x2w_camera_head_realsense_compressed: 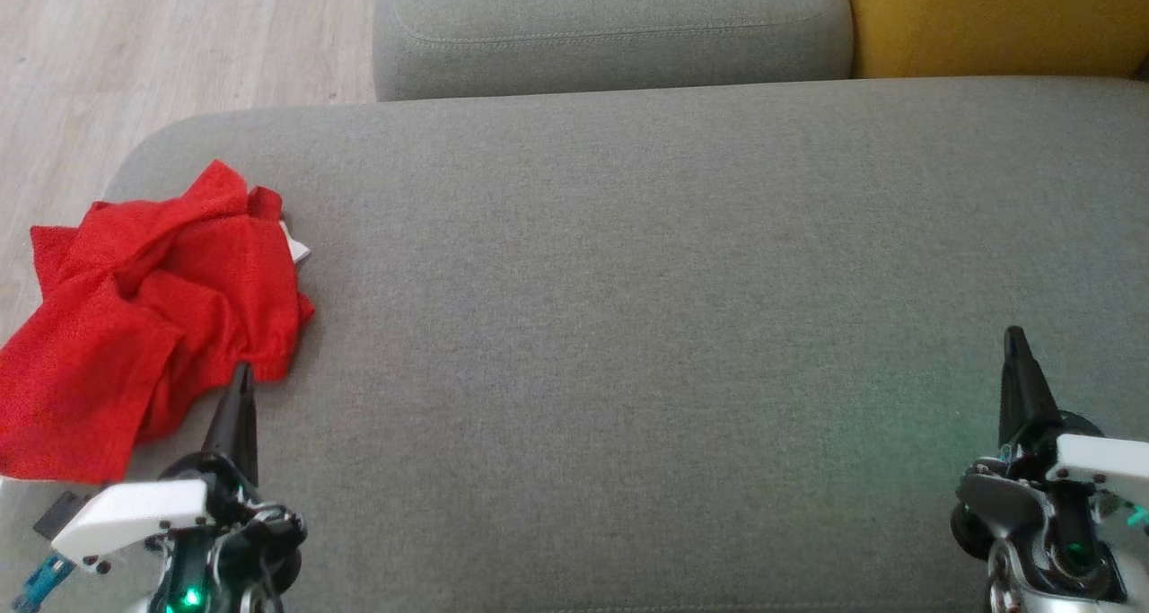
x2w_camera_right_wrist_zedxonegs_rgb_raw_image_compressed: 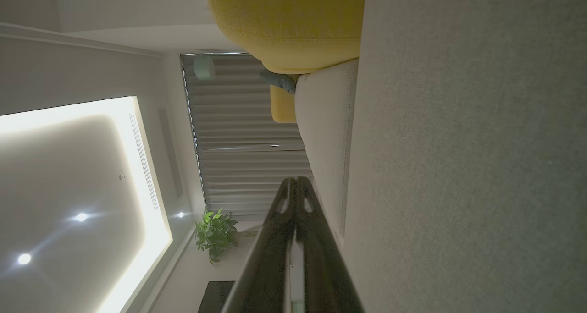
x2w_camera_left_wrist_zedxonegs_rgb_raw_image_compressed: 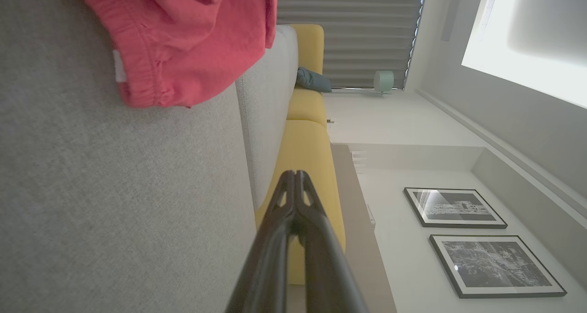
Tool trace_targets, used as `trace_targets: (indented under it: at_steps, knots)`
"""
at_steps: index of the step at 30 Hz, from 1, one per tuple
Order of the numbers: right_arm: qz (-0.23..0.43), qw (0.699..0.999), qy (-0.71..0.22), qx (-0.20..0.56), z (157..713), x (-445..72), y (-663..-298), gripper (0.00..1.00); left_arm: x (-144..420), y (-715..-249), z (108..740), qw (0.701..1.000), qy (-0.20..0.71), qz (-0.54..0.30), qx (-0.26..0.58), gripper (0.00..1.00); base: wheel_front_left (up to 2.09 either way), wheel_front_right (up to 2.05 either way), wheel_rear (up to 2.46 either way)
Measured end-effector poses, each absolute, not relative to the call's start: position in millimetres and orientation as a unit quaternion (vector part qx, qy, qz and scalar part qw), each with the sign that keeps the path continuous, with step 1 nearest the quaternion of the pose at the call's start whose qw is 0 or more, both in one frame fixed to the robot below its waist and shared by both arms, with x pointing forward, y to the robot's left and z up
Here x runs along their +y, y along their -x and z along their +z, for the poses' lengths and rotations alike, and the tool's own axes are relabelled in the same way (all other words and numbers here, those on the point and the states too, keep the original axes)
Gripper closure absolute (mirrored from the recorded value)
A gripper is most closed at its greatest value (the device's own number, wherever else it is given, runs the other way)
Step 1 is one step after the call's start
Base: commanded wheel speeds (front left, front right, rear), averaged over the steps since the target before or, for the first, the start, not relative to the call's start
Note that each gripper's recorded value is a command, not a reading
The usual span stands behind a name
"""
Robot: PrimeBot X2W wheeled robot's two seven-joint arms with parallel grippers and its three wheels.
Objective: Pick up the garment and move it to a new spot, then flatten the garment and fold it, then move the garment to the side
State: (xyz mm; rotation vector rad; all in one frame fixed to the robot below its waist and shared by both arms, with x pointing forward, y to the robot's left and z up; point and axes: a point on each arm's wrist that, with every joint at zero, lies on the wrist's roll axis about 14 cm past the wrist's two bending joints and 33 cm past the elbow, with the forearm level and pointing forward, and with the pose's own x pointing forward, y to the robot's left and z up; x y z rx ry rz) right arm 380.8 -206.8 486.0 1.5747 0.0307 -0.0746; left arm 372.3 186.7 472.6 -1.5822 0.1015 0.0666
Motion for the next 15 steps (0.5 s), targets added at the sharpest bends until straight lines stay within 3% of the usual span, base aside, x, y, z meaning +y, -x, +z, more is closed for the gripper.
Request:
trace_targets:
  at_steps: [5,6,15]
  knots:
    - [-0.034,0.705,-0.708,0.014,486,-207,-381,1.00,187,-372,473,0.701,0.711,0.030,0.046,1.00,0.00,0.00,0.00]
    - [-0.034,0.705,-0.708,0.014,486,-207,-381,0.00,187,-372,473,0.701,0.711,0.030,0.046,0.00,0.00,0.00,0.00]
    - [-0.103,0.693,-0.709,0.079,425,-205,-349,0.00,184,-330,406,0.684,0.712,0.110,0.117,0.00,0.00,0.00,0.00]
